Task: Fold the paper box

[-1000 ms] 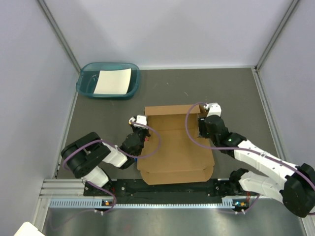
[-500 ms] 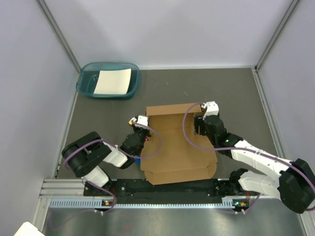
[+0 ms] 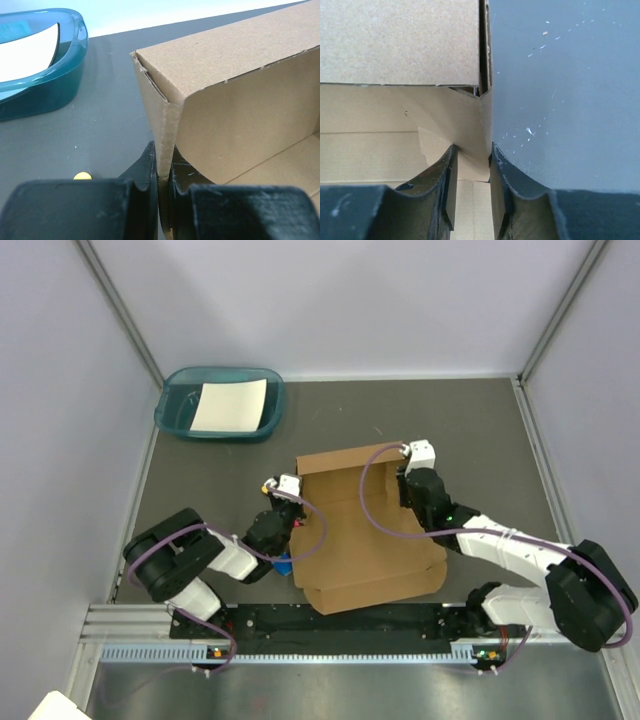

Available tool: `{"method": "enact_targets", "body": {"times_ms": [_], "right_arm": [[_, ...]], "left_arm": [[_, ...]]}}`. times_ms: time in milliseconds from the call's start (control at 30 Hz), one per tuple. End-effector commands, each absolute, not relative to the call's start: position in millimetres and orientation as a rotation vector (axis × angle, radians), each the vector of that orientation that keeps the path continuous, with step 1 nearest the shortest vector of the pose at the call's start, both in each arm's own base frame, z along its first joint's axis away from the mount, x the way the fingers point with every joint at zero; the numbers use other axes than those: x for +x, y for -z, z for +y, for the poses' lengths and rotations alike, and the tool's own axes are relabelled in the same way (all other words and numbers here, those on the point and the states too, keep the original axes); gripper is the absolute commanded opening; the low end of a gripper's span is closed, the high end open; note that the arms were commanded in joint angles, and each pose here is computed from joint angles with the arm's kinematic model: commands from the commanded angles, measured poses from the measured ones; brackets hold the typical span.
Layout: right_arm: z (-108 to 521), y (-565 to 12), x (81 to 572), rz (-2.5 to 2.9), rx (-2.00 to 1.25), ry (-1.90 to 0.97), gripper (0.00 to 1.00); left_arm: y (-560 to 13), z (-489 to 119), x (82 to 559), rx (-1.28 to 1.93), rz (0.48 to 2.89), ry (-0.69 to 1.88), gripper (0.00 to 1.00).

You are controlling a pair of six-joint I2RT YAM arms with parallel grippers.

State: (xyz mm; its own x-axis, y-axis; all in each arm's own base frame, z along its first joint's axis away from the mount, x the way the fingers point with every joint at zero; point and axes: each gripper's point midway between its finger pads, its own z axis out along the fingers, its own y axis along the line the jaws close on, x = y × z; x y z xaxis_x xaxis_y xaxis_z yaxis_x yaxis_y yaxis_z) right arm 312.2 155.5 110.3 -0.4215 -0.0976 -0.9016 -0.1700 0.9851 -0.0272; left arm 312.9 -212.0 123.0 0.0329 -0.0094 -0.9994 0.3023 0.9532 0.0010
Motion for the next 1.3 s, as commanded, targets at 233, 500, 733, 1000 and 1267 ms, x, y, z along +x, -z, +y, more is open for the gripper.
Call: {"method": "enact_targets", "body": {"times_ms": [233, 500, 733, 1000, 1267], "right_arm": [[176, -146, 340, 1.862, -0.11, -0.173, 0.52], [167, -140, 342, 1.868, -0.106, -0.161, 0.55], [159, -135, 351, 1.866, -0.075, -0.204, 0.41], [166, -131, 347, 1.895, -0.108, -0.237, 0.04], [170, -130, 334, 1.909, -0.129, -0.221, 0.0]], "left_arm": [[-146, -283, 263, 0.521, 1.454, 0.645, 0.0], [-157, -295, 255, 0.599, 1.456, 0.721, 0.0], [-164, -324, 217, 0.789, 1.445, 0.961, 0.0], [-151, -334, 223, 0.828, 1.505, 0.946, 0.0], [-121, -339, 268, 0.86, 1.619, 0.706, 0.0]]}}
